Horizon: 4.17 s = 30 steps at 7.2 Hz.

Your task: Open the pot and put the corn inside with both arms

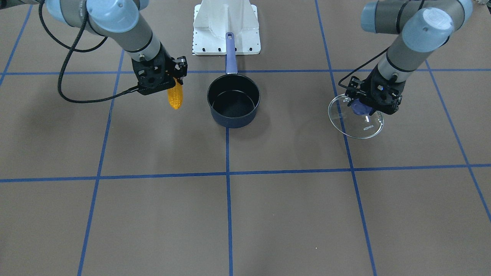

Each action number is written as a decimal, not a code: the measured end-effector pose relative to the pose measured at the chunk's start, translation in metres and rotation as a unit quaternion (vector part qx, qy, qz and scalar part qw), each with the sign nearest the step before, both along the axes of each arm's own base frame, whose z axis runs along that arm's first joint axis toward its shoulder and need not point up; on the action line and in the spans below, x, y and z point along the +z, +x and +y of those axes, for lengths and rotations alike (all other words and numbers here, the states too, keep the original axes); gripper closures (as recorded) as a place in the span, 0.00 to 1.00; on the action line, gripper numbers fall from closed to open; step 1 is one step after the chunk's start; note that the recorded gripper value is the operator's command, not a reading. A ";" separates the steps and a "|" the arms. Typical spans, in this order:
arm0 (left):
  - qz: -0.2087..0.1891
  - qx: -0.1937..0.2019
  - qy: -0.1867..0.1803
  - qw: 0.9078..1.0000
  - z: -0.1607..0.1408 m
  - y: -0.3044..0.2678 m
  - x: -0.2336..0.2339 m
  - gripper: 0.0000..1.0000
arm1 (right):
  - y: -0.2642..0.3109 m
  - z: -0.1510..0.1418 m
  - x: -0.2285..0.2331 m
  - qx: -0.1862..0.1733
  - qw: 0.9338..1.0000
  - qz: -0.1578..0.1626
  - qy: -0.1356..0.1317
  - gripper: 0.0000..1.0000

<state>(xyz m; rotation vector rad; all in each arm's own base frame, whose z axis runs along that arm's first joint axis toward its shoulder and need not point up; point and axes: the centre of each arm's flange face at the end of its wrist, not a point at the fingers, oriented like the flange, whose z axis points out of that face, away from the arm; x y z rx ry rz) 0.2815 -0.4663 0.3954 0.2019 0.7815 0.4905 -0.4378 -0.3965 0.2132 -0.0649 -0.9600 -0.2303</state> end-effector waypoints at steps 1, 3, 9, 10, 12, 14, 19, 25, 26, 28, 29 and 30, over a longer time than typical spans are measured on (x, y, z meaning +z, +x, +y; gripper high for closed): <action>-0.008 0.007 0.005 1.000 0.005 -0.015 0.025 0.42 | -0.019 0.007 -0.022 0.003 1.000 -0.006 -0.001 0.61; -0.011 0.016 0.006 1.000 0.019 -0.032 0.068 0.42 | -0.054 0.022 -0.051 -0.006 1.000 -0.013 0.008 0.60; 0.017 0.017 -0.026 0.999 -0.023 0.008 0.076 0.39 | -0.121 0.053 -0.052 -0.019 0.999 -0.008 0.036 0.45; 0.016 0.016 -0.029 0.999 -0.030 0.012 0.075 0.39 | -0.124 0.052 -0.054 -0.019 0.999 -0.008 0.035 0.42; 0.012 0.013 -0.033 0.999 -0.038 0.010 0.081 0.39 | -0.127 0.050 -0.057 -0.018 0.999 -0.008 0.034 0.24; 0.010 0.005 -0.035 0.999 -0.045 0.002 0.087 0.39 | -0.128 0.049 -0.059 -0.015 0.999 -0.008 0.032 0.00; 0.008 0.004 -0.030 1.000 -0.066 0.005 0.089 0.19 | -0.077 -0.011 -0.065 0.037 0.998 -0.016 0.038 0.00; 0.068 -0.030 -0.049 0.996 -0.085 -0.122 0.114 0.00 | 0.057 -0.129 -0.015 0.153 0.987 0.021 0.045 0.00; 0.079 -0.037 -0.050 0.995 -0.075 -0.169 0.141 0.00 | 0.095 -0.156 0.007 0.172 0.982 0.044 0.072 0.00; 0.086 -0.057 -0.033 0.994 -0.046 -0.257 0.191 0.00 | 0.203 -0.211 0.059 0.198 0.972 0.084 0.098 0.00; 0.085 -0.071 -0.025 0.994 -0.039 -0.284 0.200 0.01 | 0.256 -0.226 0.094 0.184 0.972 0.104 0.106 0.00; 0.082 -0.079 -0.021 0.993 -0.036 -0.297 0.204 0.01 | 0.302 -0.235 0.127 0.158 0.973 0.131 0.106 0.00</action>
